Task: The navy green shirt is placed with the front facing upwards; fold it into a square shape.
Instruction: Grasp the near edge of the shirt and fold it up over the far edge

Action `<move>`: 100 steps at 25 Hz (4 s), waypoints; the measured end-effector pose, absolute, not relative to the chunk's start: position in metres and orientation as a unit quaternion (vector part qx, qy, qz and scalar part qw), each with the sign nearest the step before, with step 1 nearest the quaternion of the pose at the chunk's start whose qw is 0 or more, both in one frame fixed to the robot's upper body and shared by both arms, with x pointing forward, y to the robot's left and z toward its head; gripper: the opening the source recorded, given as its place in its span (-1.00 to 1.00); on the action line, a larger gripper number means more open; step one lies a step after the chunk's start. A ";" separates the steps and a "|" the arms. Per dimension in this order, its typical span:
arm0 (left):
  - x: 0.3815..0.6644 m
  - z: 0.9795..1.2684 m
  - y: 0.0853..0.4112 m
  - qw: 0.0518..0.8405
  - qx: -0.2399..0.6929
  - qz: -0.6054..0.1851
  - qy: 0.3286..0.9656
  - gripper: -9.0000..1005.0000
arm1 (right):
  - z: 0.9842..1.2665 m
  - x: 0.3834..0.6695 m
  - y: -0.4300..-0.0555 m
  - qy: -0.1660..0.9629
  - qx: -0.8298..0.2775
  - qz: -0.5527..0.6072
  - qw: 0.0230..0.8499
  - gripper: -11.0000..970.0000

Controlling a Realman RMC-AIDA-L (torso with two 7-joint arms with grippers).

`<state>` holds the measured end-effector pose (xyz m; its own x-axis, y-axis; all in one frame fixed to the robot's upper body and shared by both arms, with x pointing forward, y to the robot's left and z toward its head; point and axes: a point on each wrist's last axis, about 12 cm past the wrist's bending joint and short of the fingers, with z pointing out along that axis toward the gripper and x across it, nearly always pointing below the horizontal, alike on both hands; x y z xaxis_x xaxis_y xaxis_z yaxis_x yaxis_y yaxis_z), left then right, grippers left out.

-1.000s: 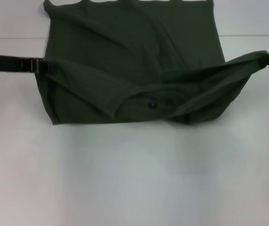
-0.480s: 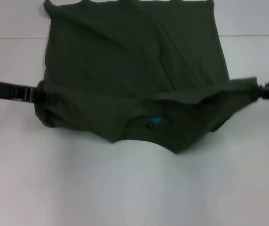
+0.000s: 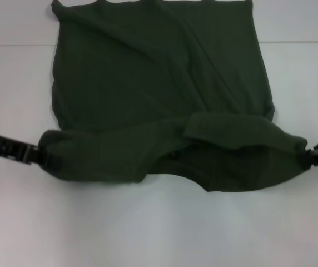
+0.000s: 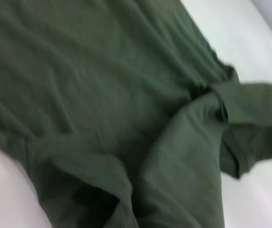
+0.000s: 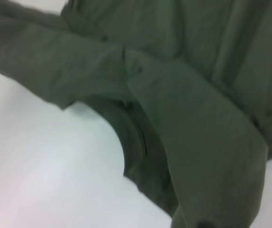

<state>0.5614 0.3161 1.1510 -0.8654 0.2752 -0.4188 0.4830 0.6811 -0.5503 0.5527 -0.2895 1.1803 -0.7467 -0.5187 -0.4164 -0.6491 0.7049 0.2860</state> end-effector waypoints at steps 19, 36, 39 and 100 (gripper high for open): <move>0.541 1.158 0.323 -0.001 0.251 -0.296 0.922 -0.88 | 1.181 0.534 -0.263 0.912 -0.374 0.158 0.056 -0.92; 0.526 1.139 0.313 -0.102 0.281 -0.248 0.922 -0.88 | 1.165 0.510 -0.234 0.873 -0.452 0.181 -0.028 -0.92; 0.525 1.135 0.307 -0.120 0.289 -0.244 0.918 -0.88 | 1.160 0.506 -0.232 0.869 -0.458 0.181 -0.043 -0.92; 0.609 1.163 0.298 0.230 0.234 -0.270 0.905 -0.88 | 1.171 0.588 -0.306 0.854 -0.294 0.234 0.361 -0.92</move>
